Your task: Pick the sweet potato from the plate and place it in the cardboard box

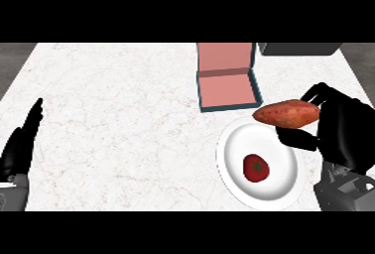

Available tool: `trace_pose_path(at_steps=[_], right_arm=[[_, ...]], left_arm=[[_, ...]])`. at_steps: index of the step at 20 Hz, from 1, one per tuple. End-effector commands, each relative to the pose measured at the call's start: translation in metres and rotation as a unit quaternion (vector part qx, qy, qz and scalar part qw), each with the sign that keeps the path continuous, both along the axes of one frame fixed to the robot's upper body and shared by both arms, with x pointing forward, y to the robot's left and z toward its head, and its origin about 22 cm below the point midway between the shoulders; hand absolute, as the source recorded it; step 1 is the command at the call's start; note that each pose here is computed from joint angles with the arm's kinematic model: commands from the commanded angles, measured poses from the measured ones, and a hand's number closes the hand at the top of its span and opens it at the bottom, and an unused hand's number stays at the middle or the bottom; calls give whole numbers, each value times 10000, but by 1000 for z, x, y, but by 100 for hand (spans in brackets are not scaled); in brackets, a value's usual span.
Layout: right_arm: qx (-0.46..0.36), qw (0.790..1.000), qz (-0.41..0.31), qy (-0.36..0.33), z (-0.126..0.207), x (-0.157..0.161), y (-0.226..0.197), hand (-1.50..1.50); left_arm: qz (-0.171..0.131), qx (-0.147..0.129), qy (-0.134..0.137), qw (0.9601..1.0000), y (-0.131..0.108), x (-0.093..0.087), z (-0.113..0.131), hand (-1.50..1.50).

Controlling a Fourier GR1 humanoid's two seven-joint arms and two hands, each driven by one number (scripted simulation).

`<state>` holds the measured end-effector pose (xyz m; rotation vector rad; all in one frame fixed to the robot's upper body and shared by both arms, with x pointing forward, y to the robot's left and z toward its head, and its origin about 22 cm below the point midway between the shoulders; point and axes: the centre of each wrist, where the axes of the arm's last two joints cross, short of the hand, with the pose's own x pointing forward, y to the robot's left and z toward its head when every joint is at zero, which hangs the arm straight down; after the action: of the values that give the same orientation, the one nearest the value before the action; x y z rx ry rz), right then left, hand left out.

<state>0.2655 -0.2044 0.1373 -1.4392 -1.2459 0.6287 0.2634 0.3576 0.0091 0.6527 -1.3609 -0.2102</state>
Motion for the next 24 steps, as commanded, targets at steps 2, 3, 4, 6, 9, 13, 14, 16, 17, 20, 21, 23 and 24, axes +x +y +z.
trace_pose_path(at_steps=[2,3,4,6,9,13,14,16,17,20,21,23,24], right_arm=[[483,9978,366,-282,37,31,24,150],[602,9968,416,-331,39,41,39,150],[729,9961,393,-319,47,44,46,150],[1144,9905,498,-571,60,67,34,150],[1173,9907,384,-566,47,89,66,150],[1673,9836,362,-575,64,127,65,150],[1878,9799,281,-610,52,135,54,150],[1900,9809,177,-384,41,154,50,150],[1932,9799,213,-455,53,163,53,150],[2036,9781,186,-389,46,181,62,150],[2113,9765,103,-413,50,188,41,150],[2079,9775,118,-345,32,194,46,150],[2053,9784,80,-244,48,199,47,150]], left_arm=[[-54,-23,35,10000,18,-11,-11,0],[-105,-47,-58,9999,4,-1,6,0],[-111,16,-75,9999,-14,-1,0,0],[-77,27,-44,10000,-19,11,10,0],[-146,-55,2,9999,-10,10,13,0],[-104,-33,-77,9999,8,11,2,0],[-129,28,-65,9999,7,4,6,0],[-217,-3,-57,9997,-7,11,15,0],[-145,6,-6,9999,3,7,2,0],[-271,-12,-100,9996,-12,20,7,0],[-232,-1,-93,9997,-11,24,15,0],[-244,8,-142,9996,-12,27,16,0],[-283,-127,-31,9995,-8,12,-3,0]])
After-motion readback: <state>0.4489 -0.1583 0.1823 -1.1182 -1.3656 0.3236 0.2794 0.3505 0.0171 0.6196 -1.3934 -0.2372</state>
